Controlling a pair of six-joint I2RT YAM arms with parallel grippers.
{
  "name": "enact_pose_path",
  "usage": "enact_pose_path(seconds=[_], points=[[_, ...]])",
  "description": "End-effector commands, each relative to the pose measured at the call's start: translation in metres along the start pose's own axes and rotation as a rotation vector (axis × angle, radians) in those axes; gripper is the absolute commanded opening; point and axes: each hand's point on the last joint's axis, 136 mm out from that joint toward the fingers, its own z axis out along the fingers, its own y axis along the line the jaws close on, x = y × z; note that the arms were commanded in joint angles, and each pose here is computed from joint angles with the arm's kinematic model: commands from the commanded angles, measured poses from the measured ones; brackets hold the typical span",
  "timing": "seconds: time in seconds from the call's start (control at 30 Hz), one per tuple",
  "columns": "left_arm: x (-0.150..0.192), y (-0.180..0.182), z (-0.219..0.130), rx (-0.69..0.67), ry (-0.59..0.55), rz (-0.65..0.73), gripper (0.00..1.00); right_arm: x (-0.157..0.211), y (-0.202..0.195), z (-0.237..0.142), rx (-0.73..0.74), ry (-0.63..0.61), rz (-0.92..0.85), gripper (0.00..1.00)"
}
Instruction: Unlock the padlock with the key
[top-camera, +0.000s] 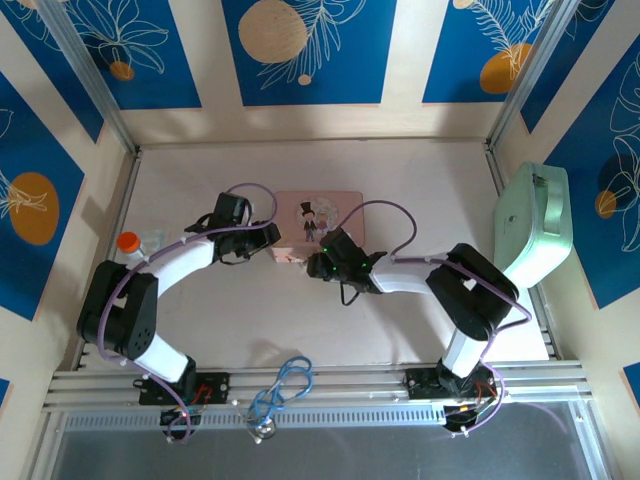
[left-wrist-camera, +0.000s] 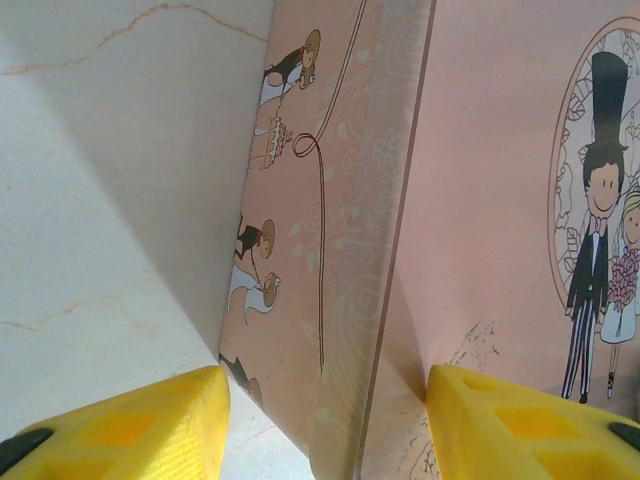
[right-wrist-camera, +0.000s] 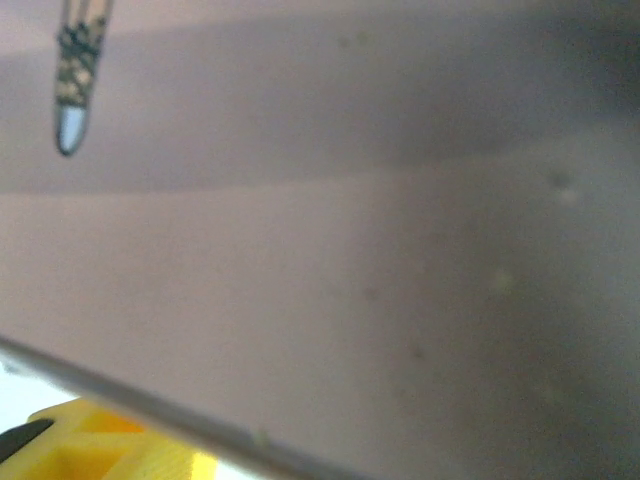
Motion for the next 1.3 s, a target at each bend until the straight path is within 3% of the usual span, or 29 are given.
enact_pose_path(seconds=[0.0,0.2,0.8,1.07,1.27], points=[[0.000,0.002,0.002,-0.001,0.026,0.008,0.53,-0.005,0.011,0.004,-0.013,-0.001,-0.030,0.54],[0.005,0.005,0.004,0.006,0.031,0.004,0.52,-0.010,0.010,0.006,0.007,-0.018,-0.030,0.53],[0.005,0.008,0.006,0.003,0.030,0.015,0.51,-0.003,0.001,0.008,0.145,0.050,0.025,0.28],[0.007,0.012,0.007,-0.008,0.030,0.011,0.50,-0.003,-0.011,-0.007,0.205,0.043,0.076,0.28],[0.007,0.013,0.006,-0.010,0.030,0.010,0.50,0.012,-0.026,-0.003,0.328,0.160,0.144,0.18]])
